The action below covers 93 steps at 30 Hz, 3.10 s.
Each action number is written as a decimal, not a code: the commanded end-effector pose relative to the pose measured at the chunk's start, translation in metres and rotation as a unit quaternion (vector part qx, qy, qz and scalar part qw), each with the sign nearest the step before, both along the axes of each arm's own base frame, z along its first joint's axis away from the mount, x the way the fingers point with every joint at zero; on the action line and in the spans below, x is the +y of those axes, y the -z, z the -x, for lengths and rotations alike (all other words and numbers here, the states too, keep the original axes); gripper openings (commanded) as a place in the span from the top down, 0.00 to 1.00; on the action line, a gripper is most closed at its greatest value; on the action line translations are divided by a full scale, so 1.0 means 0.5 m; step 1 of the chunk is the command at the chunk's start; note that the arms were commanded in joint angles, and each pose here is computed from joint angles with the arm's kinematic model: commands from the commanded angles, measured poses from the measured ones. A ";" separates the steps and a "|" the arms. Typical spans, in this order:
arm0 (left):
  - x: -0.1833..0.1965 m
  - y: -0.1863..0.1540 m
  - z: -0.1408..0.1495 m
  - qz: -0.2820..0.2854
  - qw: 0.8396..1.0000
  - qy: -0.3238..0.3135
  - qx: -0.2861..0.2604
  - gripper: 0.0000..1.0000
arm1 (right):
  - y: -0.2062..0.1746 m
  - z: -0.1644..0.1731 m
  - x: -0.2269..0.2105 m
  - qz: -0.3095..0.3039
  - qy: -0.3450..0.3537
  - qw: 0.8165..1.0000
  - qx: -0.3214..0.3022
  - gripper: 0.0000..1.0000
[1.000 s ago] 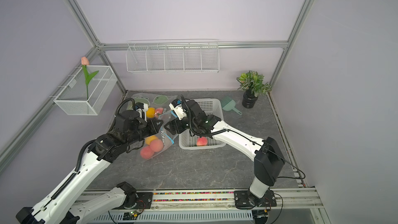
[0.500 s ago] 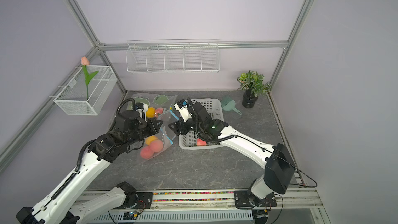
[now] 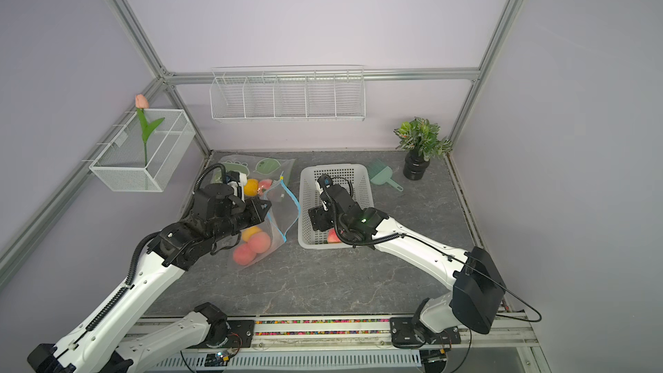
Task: Place the peach in a zip-top bag and seal the zipper
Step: Place the peach in the zipper food storage bag, then pick up the peach from the basket, then place the peach in the zipper food storage bag.
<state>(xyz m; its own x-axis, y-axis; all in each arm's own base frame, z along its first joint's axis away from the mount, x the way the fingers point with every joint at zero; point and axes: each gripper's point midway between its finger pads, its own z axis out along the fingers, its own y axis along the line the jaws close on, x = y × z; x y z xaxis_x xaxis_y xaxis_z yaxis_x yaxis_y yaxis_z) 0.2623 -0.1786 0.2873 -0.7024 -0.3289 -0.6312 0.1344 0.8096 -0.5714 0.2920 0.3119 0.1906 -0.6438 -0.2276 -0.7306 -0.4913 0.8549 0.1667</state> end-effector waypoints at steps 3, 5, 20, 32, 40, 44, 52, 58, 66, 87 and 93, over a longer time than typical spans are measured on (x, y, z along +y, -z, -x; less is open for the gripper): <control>0.006 0.012 0.001 -0.007 1.000 -0.007 0.006 1.00 | 0.087 0.016 -0.042 0.058 0.039 0.994 0.089 0.18; 0.006 0.012 0.001 -0.007 1.000 -0.007 0.006 1.00 | 0.110 0.018 -0.051 0.075 0.047 0.990 0.110 0.18; 0.009 0.009 0.003 -0.007 1.000 -0.009 0.006 1.00 | 0.201 0.004 -0.079 0.140 0.083 0.968 0.190 0.18; 0.013 0.008 0.005 -0.009 1.000 -0.011 0.004 1.00 | 0.262 0.008 -0.075 0.151 0.082 0.956 0.236 0.23; 0.013 0.008 0.005 -0.010 1.000 -0.012 0.005 1.00 | 0.234 -0.006 -0.072 0.132 0.090 0.964 0.215 0.34; 0.014 0.008 0.004 -0.011 1.000 -0.012 0.003 1.00 | 0.200 -0.018 -0.069 0.113 0.094 0.970 0.193 0.41; 0.009 0.011 0.002 -0.009 1.000 -0.009 0.006 1.00 | 0.088 -0.044 -0.051 0.036 0.089 0.987 0.126 0.46; 0.007 0.013 0.000 -0.008 1.000 -0.009 0.007 1.00 | -0.060 -0.058 -0.016 -0.059 0.044 0.997 0.036 0.44; 0.001 0.016 -0.004 -0.005 1.000 -0.007 0.010 1.00 | -0.245 -0.041 0.049 -0.160 -0.051 0.983 -0.071 0.42; -0.001 -0.007 -0.009 -0.003 1.000 -0.005 -0.001 1.00 | -0.219 -0.002 0.210 -0.176 -0.165 0.970 -0.029 0.39; -0.003 -0.012 -0.009 0.000 1.000 -0.003 -0.005 1.00 | -0.174 -0.001 0.223 -0.157 -0.167 0.973 -0.002 0.38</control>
<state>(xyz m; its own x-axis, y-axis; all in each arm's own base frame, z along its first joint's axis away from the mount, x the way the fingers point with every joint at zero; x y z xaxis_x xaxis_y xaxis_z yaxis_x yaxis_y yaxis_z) 0.2664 -0.1798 0.2771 -0.7179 -0.3194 -0.6186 0.1129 0.8234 -0.5561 0.2967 0.4161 0.2796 -0.5569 -0.1764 -0.8116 -0.7293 0.5714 0.3762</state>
